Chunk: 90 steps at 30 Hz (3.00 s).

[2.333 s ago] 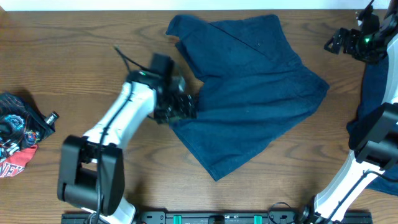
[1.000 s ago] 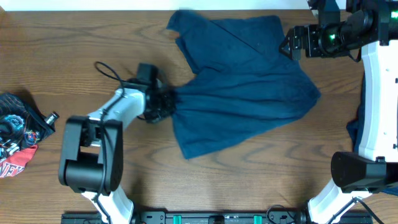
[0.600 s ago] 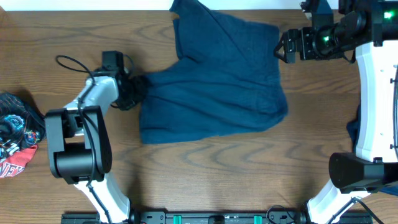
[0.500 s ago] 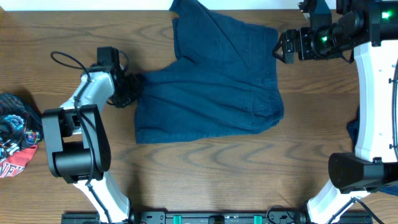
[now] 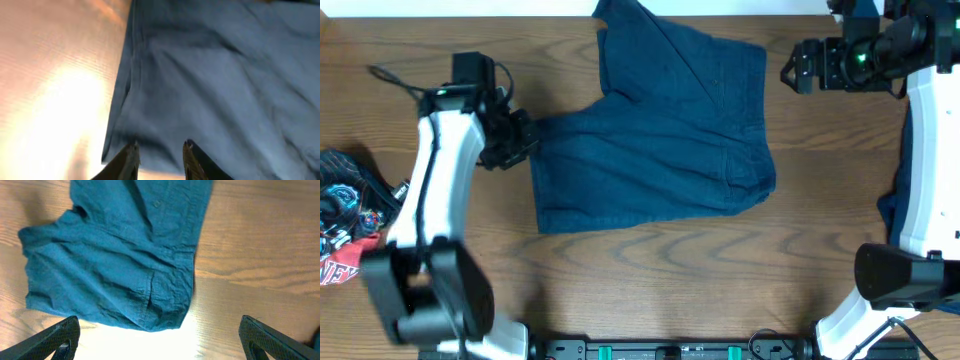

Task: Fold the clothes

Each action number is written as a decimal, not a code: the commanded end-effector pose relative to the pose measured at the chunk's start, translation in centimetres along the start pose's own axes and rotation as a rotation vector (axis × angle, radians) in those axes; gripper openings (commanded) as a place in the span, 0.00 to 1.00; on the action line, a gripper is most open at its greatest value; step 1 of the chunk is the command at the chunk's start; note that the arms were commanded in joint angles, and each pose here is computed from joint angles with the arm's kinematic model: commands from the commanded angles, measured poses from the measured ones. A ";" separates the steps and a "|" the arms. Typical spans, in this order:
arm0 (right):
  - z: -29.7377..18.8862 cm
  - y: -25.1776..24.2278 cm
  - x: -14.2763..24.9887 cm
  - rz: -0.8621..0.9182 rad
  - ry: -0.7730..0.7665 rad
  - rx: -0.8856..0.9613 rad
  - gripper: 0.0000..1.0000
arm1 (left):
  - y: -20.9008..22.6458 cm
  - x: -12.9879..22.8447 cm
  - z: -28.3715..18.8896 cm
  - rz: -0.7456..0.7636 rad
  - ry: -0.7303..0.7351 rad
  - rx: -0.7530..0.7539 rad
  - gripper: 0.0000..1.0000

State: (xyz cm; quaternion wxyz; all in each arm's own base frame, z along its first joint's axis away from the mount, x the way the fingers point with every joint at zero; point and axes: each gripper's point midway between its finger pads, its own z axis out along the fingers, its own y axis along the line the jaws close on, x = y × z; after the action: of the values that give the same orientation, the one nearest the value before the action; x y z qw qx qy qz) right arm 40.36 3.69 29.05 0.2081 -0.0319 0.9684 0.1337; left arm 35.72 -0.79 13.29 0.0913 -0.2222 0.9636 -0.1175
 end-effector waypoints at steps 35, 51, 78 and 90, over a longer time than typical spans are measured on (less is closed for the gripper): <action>22.3 -2.2 16.2 0.295 0.303 -0.177 0.92 | 4.1 13.2 8.3 0.085 0.256 -0.147 0.41; 23.4 0.2 16.1 0.255 0.301 -0.130 0.01 | 4.5 13.0 8.2 0.089 0.246 -0.170 0.57; 23.0 -1.2 16.6 0.267 0.318 -0.115 0.01 | 6.4 12.5 14.7 -0.032 0.298 -0.209 1.00; 22.9 -1.2 16.8 0.270 0.326 -0.113 0.01 | 4.6 13.1 16.1 -0.030 0.349 -0.098 0.59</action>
State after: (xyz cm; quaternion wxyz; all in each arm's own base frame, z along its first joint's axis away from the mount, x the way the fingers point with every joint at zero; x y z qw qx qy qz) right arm 34.36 8.85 1.71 0.0257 0.0695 0.9751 0.2092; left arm 30.40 -4.51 -0.64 0.0052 -0.2267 0.9687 -0.1015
